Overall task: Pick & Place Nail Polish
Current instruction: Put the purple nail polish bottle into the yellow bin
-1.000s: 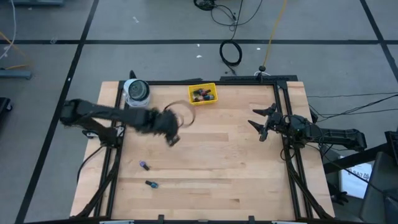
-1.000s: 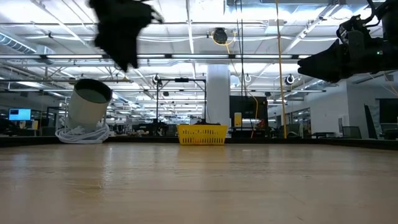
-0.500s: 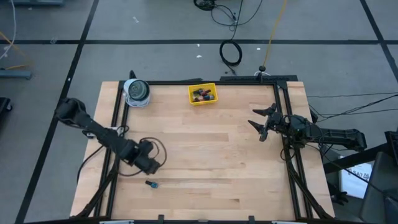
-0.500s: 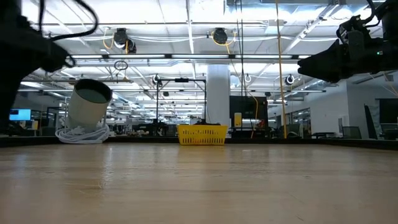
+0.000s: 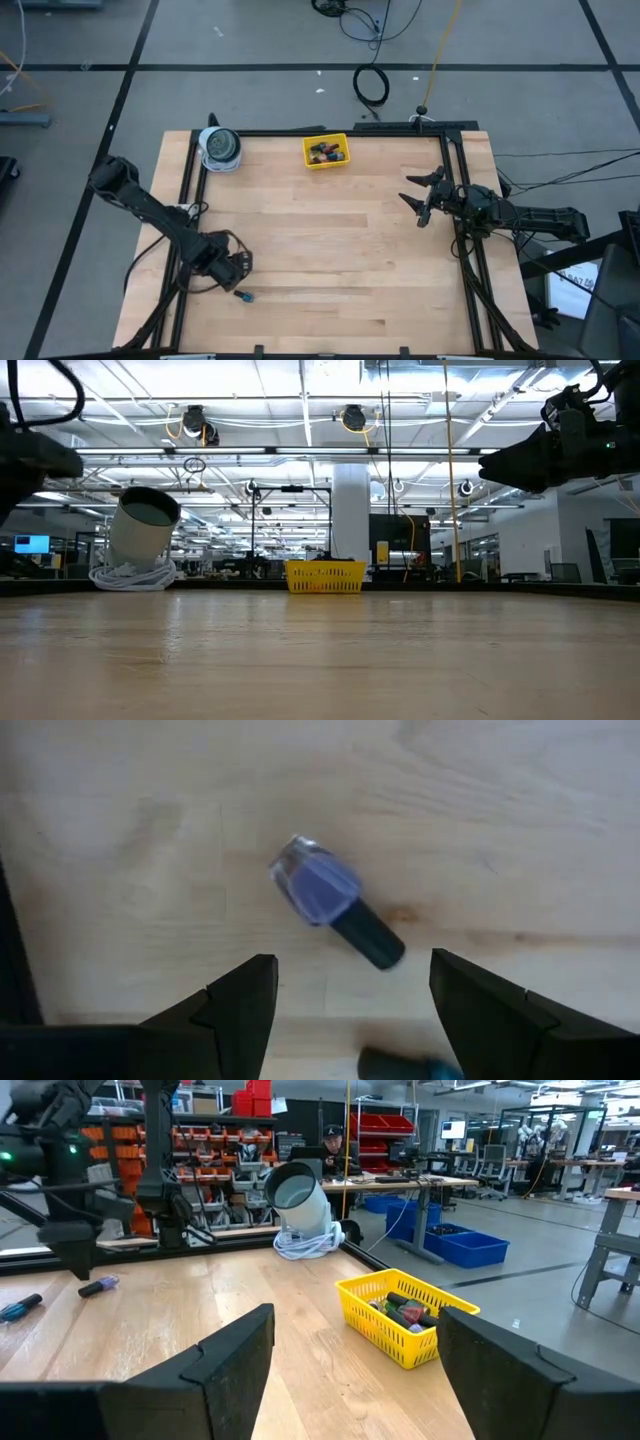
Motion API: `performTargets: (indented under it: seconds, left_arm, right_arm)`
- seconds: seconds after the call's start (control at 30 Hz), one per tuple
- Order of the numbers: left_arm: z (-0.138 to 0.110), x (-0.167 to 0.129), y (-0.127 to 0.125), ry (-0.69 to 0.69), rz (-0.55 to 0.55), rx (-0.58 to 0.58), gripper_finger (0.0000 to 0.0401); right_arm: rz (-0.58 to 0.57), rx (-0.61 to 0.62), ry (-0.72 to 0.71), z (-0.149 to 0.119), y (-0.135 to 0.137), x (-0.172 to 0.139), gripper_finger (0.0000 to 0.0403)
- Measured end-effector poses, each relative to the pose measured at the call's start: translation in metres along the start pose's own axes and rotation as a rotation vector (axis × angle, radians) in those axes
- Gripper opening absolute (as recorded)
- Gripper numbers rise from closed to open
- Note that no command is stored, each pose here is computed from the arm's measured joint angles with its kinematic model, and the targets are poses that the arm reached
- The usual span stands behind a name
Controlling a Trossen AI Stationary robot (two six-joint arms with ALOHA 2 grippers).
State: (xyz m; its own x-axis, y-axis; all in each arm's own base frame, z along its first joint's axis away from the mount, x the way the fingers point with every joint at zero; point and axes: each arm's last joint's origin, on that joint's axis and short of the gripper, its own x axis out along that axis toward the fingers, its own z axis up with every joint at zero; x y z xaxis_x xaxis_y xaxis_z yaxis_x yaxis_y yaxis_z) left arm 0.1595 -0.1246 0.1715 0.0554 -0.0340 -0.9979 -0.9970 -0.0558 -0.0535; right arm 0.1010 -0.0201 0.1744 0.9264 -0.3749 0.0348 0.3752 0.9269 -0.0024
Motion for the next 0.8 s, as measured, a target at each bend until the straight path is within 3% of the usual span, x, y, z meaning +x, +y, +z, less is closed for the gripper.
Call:
performTargets:
  seconds: [0.23, 0.37, 0.57, 0.8]
  left_arm:
    - [0.01, 0.026, 0.009, -0.001, -0.007, -0.131, 0.0257]
    - [0.015, 0.032, 0.013, -0.041, -0.03, -0.144, 0.0257]
    - [0.023, 0.033, 0.008, -0.147, -0.109, -0.021, 0.0257]
    - [0.027, 0.033, -0.007, -0.174, -0.213, 0.085, 0.0257]
  right_arm:
    - [0.0, 0.0, 0.0, 0.0, 0.0, 0.0, 0.0267]
    - [0.0, 0.0, 0.0, 0.0, 0.0, 0.0, 0.0267]
    - [0.0, 0.0, 0.0, 0.0, 0.0, 0.0, 0.0267]
    - [0.0, 0.0, 0.0, 0.0, 0.0, 0.0, 0.0267]
